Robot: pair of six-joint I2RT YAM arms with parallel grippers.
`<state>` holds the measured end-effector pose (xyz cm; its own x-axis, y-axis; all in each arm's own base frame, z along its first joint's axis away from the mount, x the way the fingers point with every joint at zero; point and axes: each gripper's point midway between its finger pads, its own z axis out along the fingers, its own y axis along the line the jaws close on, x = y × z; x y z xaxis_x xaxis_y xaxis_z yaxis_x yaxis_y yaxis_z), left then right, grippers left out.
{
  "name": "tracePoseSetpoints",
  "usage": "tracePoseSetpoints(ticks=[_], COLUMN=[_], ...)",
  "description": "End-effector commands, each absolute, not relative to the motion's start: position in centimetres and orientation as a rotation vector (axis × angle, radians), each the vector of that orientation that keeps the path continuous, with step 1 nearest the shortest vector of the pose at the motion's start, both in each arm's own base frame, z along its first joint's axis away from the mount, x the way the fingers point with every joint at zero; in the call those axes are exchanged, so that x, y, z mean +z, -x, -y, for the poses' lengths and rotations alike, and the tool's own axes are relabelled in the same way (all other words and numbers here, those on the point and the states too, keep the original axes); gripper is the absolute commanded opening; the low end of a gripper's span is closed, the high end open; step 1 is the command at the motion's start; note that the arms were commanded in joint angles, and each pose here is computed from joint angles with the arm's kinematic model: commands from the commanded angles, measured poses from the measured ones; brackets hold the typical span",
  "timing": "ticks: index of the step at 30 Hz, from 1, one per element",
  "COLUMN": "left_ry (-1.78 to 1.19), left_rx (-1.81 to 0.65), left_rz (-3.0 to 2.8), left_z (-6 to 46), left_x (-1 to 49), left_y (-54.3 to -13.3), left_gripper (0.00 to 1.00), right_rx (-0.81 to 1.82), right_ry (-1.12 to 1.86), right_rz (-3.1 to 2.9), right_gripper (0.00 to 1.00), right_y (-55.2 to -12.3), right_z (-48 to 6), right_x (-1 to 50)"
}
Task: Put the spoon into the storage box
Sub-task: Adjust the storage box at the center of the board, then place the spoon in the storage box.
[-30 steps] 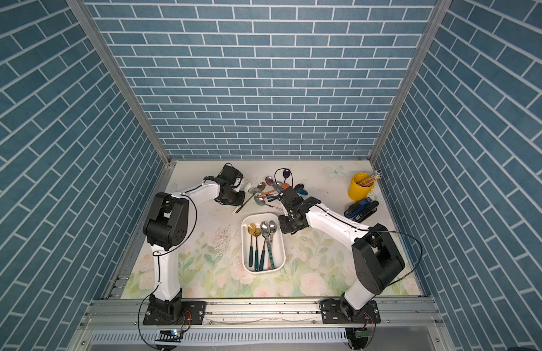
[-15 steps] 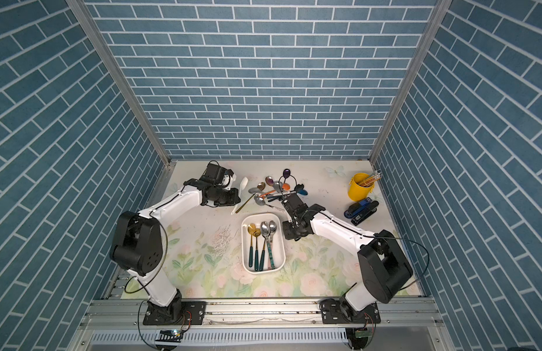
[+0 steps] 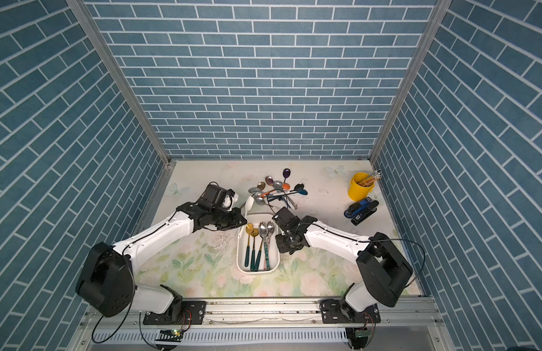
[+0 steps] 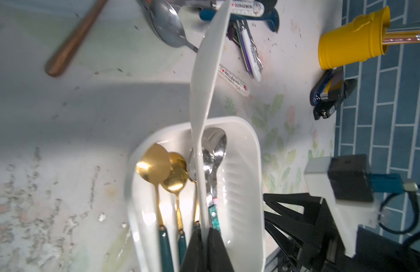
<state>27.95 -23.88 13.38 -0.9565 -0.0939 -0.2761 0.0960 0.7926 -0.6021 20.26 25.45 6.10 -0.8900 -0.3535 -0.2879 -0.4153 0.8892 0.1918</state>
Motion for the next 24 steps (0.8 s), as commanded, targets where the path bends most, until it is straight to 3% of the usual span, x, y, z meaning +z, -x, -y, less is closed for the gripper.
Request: tracePoseSetpoints(ticks=[1, 12, 21, 24], left_ry=[0.076, 0.147, 0.187, 0.209], left_rx=[-0.973, -1.0, -0.949, -0.912], left_rz=[-2.711, -2.834, -2.936, -2.966], left_z=[24.9, 24.9, 24.7, 24.2], left_x=[12.9, 9.5, 7.0, 6.4], left_y=[-26.6, -22.8, -22.0, -21.7], left_gripper=[0.0, 0.0, 0.0, 0.04], right_rx=[0.425, 0.385, 0.296, 0.277], right_ry=[0.53, 0.537, 0.574, 0.583], right_rz=[-2.836, -2.848, -2.818, -2.815], right_gripper=[0.36, 0.37, 0.37, 0.38], right_y=[-19.6, -18.8, -19.4, -19.7], right_z=[-26.8, -26.1, -25.1, -24.9], right_x=[6.3, 6.3, 7.0, 7.0])
